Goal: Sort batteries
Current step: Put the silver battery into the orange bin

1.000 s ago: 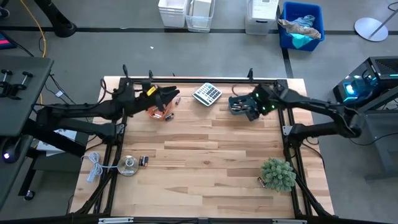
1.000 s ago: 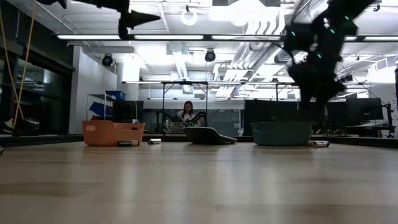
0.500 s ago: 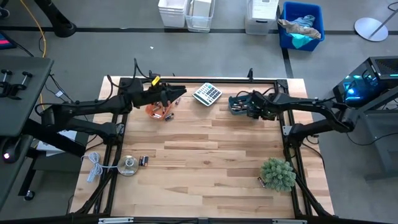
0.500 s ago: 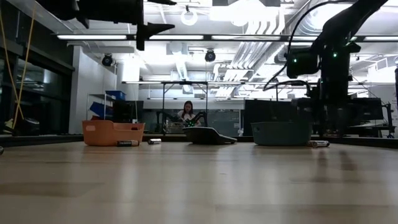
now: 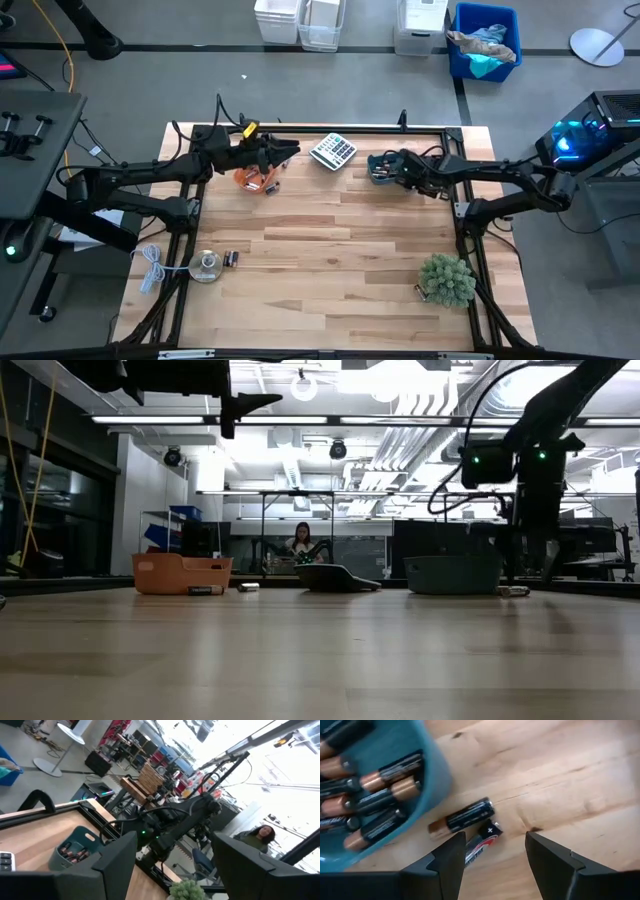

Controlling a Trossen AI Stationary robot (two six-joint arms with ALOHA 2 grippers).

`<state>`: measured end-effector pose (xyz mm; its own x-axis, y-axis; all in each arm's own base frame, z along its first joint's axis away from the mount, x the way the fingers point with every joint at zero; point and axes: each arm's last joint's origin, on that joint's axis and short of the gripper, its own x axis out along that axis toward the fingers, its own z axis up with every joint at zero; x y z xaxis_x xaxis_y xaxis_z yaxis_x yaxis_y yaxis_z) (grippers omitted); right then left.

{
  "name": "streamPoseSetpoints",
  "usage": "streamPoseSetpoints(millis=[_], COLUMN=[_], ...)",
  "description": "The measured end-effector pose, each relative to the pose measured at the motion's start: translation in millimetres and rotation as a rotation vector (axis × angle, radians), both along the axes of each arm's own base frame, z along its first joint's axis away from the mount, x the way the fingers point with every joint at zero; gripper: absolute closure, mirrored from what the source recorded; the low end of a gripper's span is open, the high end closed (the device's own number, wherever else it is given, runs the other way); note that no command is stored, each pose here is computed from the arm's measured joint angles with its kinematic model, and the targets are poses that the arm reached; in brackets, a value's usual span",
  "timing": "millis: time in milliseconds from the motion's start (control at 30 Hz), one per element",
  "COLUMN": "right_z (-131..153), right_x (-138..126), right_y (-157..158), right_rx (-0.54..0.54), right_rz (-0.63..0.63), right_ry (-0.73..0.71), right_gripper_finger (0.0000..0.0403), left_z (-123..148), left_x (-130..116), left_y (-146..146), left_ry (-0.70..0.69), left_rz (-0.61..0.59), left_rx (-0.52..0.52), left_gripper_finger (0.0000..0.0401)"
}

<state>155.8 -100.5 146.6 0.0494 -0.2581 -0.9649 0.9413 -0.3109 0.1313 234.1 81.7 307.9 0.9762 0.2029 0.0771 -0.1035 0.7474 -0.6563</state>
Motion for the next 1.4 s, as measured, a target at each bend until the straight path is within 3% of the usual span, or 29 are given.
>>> streamPoseSetpoints(millis=[200, 333, 667, 900, 1100, 1267, 1400], right_z=[-11.0, -11.3, -12.5, -12.7, -13.0, -14.1, -10.2], right_x=[-4.4, -2.7, 6.3, 7.2, 4.2, 6.8, 16.0], right_y=[3.1, 6.7, 42.0, 46.4, 38.8, 38.3, 45.3], right_rx=[0.011, 0.021, 0.065, 0.034, 0.018, -0.011, -0.022], right_rz=[-0.068, -0.045, -0.039, -0.102, -0.090, 0.035, 0.208], right_ry=[-0.034, -0.035, -0.009, -0.016, 0.005, 0.024, -0.042], right_gripper_finger=[0.0204, 0.0204, 0.0204, 0.0213, 0.0263, 0.0367, 0.0371], left_z=[0.0, 0.0, -0.4, -0.5, -0.6, 2.3, 16.9], left_x=[0.0, 0.0, 0.1, 0.1, 0.1, 0.2, -2.1], left_y=[0.0, 0.0, -0.1, -0.2, -0.2, -2.5, -7.1], left_ry=[0.000, 0.000, 0.004, 0.005, 0.005, -0.027, -0.166], left_rz=[0.000, 0.000, -0.004, -0.006, -0.008, -0.090, -0.217], left_rx=[0.000, 0.000, -0.001, -0.001, -0.004, -0.025, 0.015], left_gripper_finger=[0.0156, 0.0156, 0.0156, 0.0156, 0.0156, 0.0156, 0.0156])
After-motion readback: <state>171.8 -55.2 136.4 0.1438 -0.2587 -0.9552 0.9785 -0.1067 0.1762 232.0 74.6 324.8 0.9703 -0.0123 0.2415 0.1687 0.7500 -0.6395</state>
